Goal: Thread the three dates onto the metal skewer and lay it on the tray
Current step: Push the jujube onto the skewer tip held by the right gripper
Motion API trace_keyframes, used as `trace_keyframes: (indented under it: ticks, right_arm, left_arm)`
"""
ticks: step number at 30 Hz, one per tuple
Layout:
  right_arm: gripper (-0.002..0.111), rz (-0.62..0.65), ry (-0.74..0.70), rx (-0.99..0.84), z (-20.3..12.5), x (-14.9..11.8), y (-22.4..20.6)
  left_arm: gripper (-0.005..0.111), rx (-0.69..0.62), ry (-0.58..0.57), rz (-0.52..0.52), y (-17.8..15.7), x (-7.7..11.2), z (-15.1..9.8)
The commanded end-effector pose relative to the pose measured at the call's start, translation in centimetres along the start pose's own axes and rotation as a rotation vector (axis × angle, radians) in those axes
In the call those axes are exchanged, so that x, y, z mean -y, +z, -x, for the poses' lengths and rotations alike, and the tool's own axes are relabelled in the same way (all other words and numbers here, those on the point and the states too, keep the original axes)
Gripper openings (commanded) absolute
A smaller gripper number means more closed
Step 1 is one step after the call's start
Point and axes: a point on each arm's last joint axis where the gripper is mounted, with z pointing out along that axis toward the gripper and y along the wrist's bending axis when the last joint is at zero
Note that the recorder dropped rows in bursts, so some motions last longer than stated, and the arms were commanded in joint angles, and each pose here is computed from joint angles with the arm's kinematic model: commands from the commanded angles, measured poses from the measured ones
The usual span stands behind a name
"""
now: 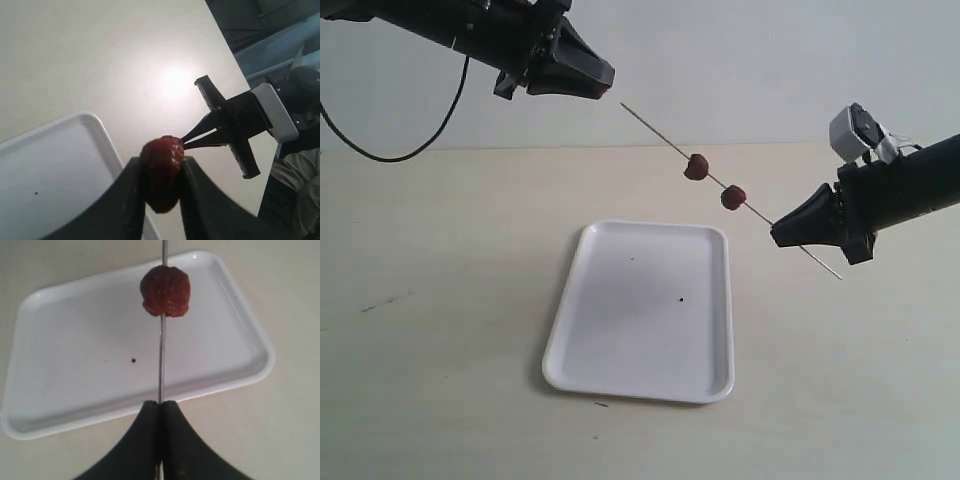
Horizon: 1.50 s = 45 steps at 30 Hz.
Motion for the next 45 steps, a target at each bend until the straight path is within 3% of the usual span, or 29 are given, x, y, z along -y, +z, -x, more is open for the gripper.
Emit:
trace_keyframes:
  ticks: [1,26,45]
  right_arm:
    - [0.000,0.016,0.000,0.028,0.34,-0.14,-0.13]
    - [0.000,0.058,-0.006,0.042,0.46,-0.53,-0.15]
    - [0.000,0.066,0.001,0.055,0.58,-0.60,-0.16]
  left_arm:
    - [0.023,-0.029,0.017,0.012,0.69,0.46,-0.35]
    - [0.023,-0.024,0.029,0.023,0.29,0.08,-0.28]
    - [0.023,-0.033,0.035,-0.006,1.23,1.02,-0.43]
